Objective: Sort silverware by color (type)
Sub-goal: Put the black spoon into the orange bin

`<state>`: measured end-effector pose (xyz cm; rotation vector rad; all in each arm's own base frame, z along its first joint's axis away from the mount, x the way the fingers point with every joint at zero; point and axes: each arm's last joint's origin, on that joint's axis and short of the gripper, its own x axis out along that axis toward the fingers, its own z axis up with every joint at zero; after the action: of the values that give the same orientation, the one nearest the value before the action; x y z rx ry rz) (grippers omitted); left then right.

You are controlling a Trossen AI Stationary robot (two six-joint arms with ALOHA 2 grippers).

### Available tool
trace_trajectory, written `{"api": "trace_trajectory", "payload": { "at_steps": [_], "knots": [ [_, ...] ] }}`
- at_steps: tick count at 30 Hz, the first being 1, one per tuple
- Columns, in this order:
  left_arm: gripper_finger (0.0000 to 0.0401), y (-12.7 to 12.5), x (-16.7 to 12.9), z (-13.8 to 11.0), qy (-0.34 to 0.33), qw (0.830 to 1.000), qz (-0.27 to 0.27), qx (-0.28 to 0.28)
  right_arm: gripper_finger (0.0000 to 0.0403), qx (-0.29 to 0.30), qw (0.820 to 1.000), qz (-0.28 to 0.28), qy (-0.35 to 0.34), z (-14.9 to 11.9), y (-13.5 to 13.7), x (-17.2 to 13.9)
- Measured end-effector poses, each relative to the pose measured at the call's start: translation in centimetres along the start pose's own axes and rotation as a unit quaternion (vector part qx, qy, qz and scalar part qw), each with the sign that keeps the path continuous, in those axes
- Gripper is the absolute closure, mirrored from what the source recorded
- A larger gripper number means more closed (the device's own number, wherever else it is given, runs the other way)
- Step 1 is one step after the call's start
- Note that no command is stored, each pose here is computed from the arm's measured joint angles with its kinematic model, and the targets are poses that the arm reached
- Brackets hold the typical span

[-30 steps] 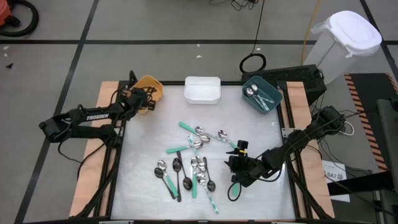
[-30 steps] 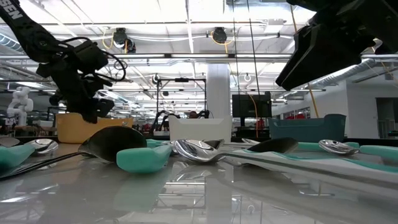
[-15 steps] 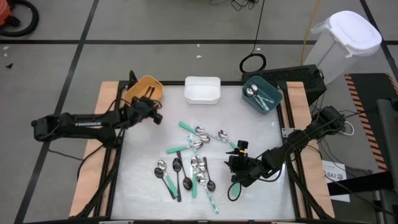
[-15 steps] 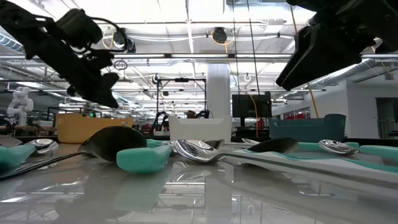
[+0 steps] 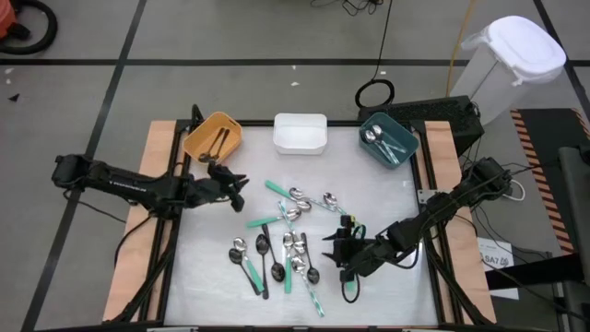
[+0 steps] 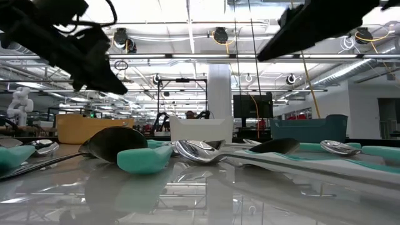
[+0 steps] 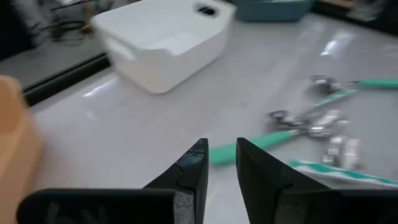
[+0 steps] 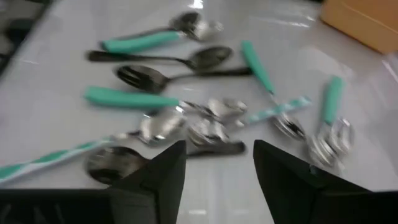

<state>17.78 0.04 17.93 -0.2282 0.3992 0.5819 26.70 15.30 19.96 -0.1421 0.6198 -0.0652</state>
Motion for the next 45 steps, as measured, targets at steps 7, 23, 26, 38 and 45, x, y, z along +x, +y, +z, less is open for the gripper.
{"api": "trace_trajectory", "payload": {
  "at_steps": [7, 23, 26, 38, 45],
  "knots": [
    [0.0318, -1.5, -0.9, -0.2, -0.011, 0.999, -0.05, 0.011, 0.0218, -0.037, 0.998, 0.041, -0.043, 1.3, -0.4, 0.5],
    [0.0318, -2.2, -1.4, -0.5, -0.01, 0.997, -0.072, 0.029, 0.0218, -0.067, 0.994, 0.083, -0.04, 1.9, -3.0, 2.0],
    [0.0318, -2.2, -1.4, -0.5, -0.01, 0.997, -0.072, 0.029, 0.0218, -0.09, 0.991, 0.096, -0.041, 1.9, -2.9, 2.0],
    [0.0318, -2.2, -1.4, -0.5, -0.01, 0.997, -0.072, 0.015, 0.0219, -0.163, 0.968, 0.19, -0.027, 1.1, -1.8, 4.6],
    [0.0318, -2.2, -1.4, -0.5, -0.009, 0.997, -0.072, 0.005, 0.025, -0.271, 0.931, 0.236, 0.063, 2.1, 0.0, 7.6]
  ]
}}
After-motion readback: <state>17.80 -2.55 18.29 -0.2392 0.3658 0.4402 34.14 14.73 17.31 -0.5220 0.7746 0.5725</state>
